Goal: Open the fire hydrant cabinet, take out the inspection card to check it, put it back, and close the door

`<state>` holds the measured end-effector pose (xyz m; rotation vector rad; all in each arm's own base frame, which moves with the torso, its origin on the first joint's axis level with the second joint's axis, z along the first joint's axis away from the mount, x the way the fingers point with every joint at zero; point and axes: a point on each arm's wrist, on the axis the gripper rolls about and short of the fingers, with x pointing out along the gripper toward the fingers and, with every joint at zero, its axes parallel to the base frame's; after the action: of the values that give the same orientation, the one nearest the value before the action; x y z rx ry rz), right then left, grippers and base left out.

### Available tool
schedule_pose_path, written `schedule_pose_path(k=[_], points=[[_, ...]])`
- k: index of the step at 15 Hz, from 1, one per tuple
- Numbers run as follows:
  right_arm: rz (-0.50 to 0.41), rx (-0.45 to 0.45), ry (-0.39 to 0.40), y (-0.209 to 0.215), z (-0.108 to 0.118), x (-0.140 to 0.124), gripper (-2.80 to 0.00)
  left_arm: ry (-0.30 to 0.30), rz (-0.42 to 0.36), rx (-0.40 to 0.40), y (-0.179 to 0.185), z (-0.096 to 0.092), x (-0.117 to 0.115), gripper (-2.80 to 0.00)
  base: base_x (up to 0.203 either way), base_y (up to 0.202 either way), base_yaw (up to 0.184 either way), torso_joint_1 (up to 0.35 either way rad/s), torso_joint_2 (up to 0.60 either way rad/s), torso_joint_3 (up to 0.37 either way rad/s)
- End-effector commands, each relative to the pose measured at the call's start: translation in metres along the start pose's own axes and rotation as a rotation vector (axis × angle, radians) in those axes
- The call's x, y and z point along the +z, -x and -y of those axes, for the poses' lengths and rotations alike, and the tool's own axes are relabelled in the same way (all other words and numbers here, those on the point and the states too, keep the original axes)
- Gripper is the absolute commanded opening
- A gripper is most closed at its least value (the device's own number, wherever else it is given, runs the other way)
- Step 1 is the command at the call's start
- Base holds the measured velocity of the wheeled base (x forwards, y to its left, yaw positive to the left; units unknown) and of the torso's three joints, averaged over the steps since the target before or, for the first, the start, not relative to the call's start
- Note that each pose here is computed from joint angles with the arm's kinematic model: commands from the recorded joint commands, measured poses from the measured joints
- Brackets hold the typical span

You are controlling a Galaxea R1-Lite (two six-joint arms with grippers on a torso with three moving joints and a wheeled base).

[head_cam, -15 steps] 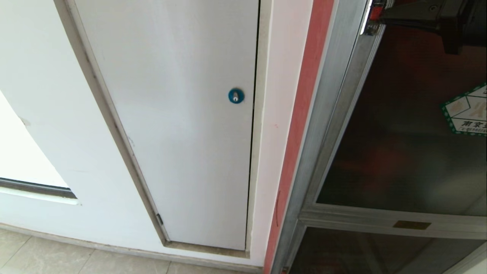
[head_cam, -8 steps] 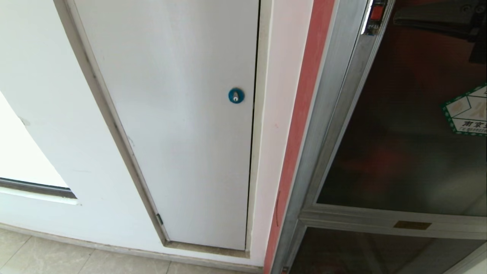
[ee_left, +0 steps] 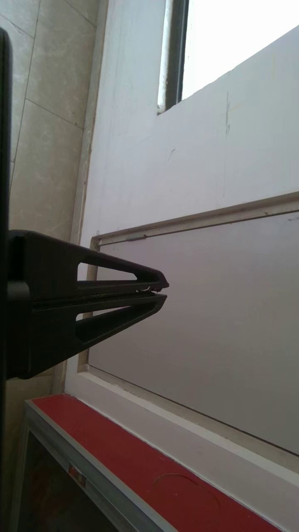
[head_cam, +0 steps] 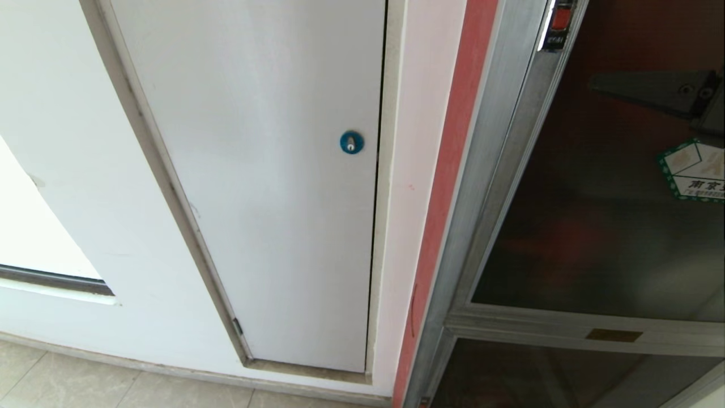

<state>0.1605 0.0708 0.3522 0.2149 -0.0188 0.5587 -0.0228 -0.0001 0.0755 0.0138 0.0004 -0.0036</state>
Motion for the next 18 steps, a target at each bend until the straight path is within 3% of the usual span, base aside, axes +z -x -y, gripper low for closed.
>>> schedule_pose_path(k=[1, 4, 6, 9, 13, 18], points=[[0.047, -0.020, 0.109, 0.000, -0.007, -0.021, -2.80, 0.000, 0.000, -0.001, 0.000, 0.000, 0.000, -2.80, 0.000, 0.000, 0.000, 0.000, 0.00, 0.000], [0.166, -0.098, 0.249, -0.022, -0.012, -0.037, -2.80, -0.001, 0.000, -0.001, 0.000, 0.000, 0.000, -2.80, 0.000, 0.000, 0.000, 0.000, 0.00, 0.000], [0.222, -0.106, 0.266, -0.024, -0.016, -0.038, -2.80, -0.002, 0.000, 0.001, 0.000, 0.000, 0.000, -2.80, 0.000, 0.000, 0.000, 0.000, 0.00, 0.000], [0.232, -0.131, 0.297, -0.021, -0.028, -0.049, -2.80, 0.000, 0.000, 0.001, 0.000, 0.000, 0.000, -2.80, 0.000, 0.000, 0.000, 0.000, 0.00, 0.000], [0.351, -0.201, 0.324, -0.035, -0.028, -0.054, -2.80, -0.002, 0.000, -0.001, 0.000, 0.000, 0.000, -2.80, 0.000, 0.000, 0.000, 0.000, 0.00, 0.000], [0.358, -0.244, 0.352, -0.036, -0.028, -0.051, -2.80, -0.001, 0.000, -0.001, 0.000, 0.000, 0.000, -2.80, 0.000, 0.000, 0.000, 0.000, 0.00, 0.000]])
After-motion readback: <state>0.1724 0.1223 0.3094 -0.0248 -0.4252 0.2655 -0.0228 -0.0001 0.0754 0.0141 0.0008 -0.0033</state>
